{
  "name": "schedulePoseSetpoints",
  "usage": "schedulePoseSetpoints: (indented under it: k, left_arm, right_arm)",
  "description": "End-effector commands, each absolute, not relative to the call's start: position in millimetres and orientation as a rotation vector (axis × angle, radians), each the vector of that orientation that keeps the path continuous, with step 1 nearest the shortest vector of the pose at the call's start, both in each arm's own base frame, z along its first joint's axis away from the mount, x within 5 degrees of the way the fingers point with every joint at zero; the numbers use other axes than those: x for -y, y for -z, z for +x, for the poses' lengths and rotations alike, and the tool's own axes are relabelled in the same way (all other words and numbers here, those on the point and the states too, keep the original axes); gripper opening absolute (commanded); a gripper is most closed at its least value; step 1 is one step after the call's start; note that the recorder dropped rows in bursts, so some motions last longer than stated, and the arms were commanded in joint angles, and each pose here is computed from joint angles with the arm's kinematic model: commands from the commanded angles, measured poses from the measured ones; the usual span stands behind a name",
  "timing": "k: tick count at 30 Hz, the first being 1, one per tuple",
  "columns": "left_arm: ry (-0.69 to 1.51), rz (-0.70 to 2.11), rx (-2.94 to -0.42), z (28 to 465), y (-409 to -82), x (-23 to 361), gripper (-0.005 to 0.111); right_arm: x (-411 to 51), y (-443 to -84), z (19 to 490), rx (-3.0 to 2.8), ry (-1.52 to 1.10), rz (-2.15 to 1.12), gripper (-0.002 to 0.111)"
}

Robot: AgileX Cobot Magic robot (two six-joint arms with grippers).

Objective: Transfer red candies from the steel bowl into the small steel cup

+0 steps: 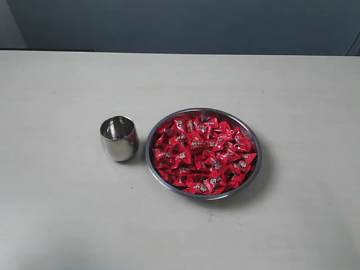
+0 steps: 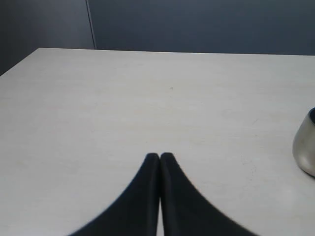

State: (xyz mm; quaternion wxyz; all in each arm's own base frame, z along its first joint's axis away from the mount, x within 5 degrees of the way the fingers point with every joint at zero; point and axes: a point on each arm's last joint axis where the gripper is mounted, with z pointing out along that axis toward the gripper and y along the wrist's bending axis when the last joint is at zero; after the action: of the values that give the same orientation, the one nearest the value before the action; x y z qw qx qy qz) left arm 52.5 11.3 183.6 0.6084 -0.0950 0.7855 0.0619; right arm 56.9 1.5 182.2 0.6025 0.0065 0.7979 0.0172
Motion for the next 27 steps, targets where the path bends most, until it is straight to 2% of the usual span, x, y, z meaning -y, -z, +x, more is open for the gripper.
schedulePoseSetpoints:
  k: [1,15,21,27]
  left_arm:
    - [-0.136,-0.212,-1.807,53,-183,-11,0.0]
    - [-0.138,-0.21,-1.807,53,-183,-11,0.0]
    - [-0.138,-0.21,-1.807,53,-183,-11,0.0]
    - [-0.138,-0.21,-1.807,53,-183,-11,0.0]
  right_arm:
    - [-2,-183,57,-1.84,-0.043,0.012,-0.001]
    - [-2,-183,57,-1.84,-0.041,0.011,-0.001]
    - [1,-188,58,-1.779,0.049,-0.054,-0.001]
    - [-1,-203,60,-1.616,-0.074,0.047,-0.001]
